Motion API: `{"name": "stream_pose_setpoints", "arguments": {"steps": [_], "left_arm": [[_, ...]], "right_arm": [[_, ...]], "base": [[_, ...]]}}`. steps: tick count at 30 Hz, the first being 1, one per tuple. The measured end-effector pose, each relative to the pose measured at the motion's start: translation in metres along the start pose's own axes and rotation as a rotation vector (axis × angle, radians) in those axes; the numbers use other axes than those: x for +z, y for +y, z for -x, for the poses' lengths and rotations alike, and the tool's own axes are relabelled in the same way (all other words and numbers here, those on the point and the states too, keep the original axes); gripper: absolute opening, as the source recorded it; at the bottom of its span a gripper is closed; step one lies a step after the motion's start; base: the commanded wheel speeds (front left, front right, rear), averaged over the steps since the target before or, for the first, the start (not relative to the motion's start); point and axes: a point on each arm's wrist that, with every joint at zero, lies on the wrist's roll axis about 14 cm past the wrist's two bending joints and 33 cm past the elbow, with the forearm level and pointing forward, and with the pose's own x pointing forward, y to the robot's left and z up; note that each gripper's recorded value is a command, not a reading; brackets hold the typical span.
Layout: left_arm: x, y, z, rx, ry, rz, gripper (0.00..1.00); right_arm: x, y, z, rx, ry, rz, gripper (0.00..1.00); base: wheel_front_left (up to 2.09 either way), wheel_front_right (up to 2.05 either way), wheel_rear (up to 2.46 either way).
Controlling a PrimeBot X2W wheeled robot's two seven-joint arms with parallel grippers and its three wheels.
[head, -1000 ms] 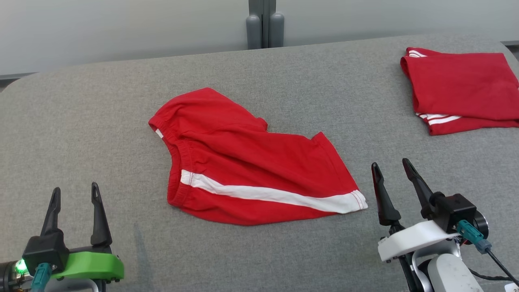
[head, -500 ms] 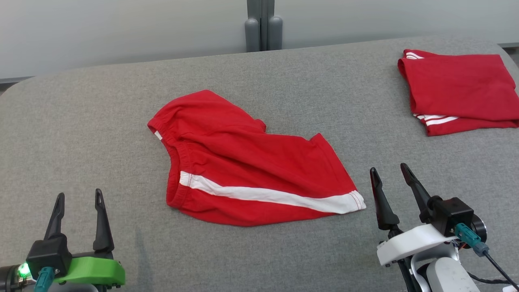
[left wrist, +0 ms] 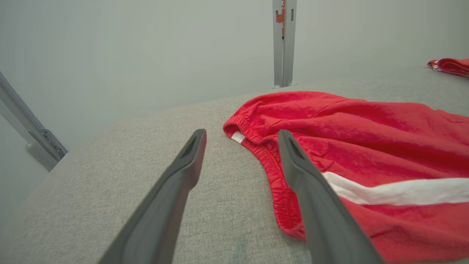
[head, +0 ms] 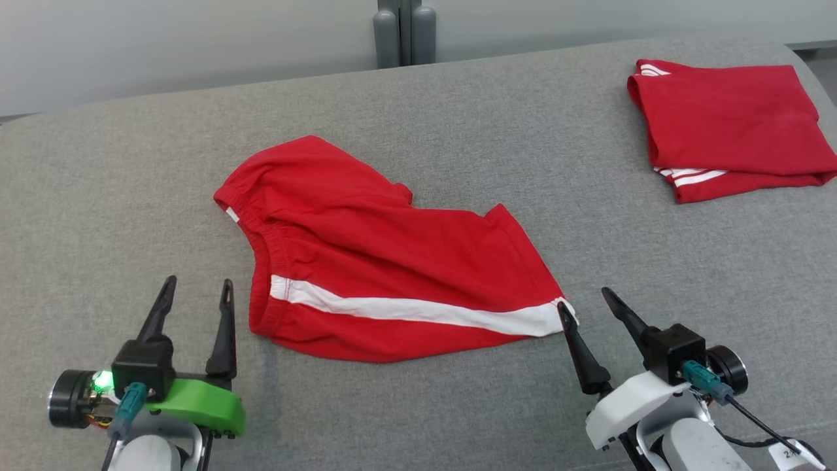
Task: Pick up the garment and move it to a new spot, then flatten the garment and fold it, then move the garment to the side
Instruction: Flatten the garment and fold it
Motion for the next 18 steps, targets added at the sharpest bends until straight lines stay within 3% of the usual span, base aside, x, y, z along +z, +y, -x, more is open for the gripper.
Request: {"name": "stream_pose_setpoints", "arguments": {"steps": [10,18], "left_arm": [[-0.046,-0.056,-0.017,-0.246,0.145,-0.027,1.00],[-0.075,-0.071,-0.017,-0.336,0.245,-0.015,1.00]], "right_arm": [[-0.037,-0.003,-0.013,0.056,0.141,0.006,1.00],[-0.054,0.007,-0.017,0.105,0.203,-0.020,1.00]], "base": [[0.00,0.00,0.00],[0.00,0.00,0.00]]}}
